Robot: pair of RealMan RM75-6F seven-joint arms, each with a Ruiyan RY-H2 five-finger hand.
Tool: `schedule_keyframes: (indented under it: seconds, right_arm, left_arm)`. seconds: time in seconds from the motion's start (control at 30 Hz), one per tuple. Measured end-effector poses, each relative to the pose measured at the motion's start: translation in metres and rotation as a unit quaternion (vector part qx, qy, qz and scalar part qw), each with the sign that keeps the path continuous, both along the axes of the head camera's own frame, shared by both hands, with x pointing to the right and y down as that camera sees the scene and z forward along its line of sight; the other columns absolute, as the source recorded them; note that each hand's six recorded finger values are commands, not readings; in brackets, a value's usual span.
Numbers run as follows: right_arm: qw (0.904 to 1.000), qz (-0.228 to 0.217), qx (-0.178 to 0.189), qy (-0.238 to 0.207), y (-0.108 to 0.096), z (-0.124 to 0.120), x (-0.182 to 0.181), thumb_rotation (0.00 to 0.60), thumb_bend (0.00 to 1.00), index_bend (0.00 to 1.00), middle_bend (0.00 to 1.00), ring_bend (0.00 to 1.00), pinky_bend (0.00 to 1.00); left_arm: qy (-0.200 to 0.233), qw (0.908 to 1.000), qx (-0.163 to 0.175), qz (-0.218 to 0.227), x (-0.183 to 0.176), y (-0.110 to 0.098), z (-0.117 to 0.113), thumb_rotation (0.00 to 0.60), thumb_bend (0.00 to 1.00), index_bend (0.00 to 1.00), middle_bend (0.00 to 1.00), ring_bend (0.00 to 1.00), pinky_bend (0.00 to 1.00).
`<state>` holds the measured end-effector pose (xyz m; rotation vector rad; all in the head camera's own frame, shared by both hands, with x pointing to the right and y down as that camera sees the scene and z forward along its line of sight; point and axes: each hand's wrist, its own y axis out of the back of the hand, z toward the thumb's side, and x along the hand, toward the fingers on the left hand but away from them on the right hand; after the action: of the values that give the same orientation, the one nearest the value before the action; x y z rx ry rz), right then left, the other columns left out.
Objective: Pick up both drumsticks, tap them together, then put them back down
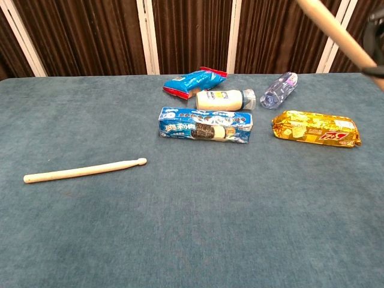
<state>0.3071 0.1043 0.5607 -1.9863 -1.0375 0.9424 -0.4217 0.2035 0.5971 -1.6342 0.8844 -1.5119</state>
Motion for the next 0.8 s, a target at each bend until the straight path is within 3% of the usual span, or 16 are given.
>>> schedule_keyframes:
  seconds: [0.43, 0.8]
  right_arm:
    - [0.9994, -0.002, 0.001, 0.035, -0.012, -0.007, -0.012, 0.6, 0.46, 0.75, 0.66, 0.45, 0.04]
    - [0.9999, 0.001, 0.007, 0.013, -0.016, -0.018, -0.026, 0.6, 0.47, 0.76, 0.66, 0.45, 0.04]
  left_arm:
    - [-0.003, 0.9996, -0.02, 0.019, 0.034, -0.033, 0.041, 0.6, 0.28, 0.31, 0.32, 0.0, 0.0]
    - [-0.006, 0.9992, -0.037, 0.016, 0.05, -0.039, 0.07, 0.6, 0.34, 0.36, 0.38, 0.02, 0.0]
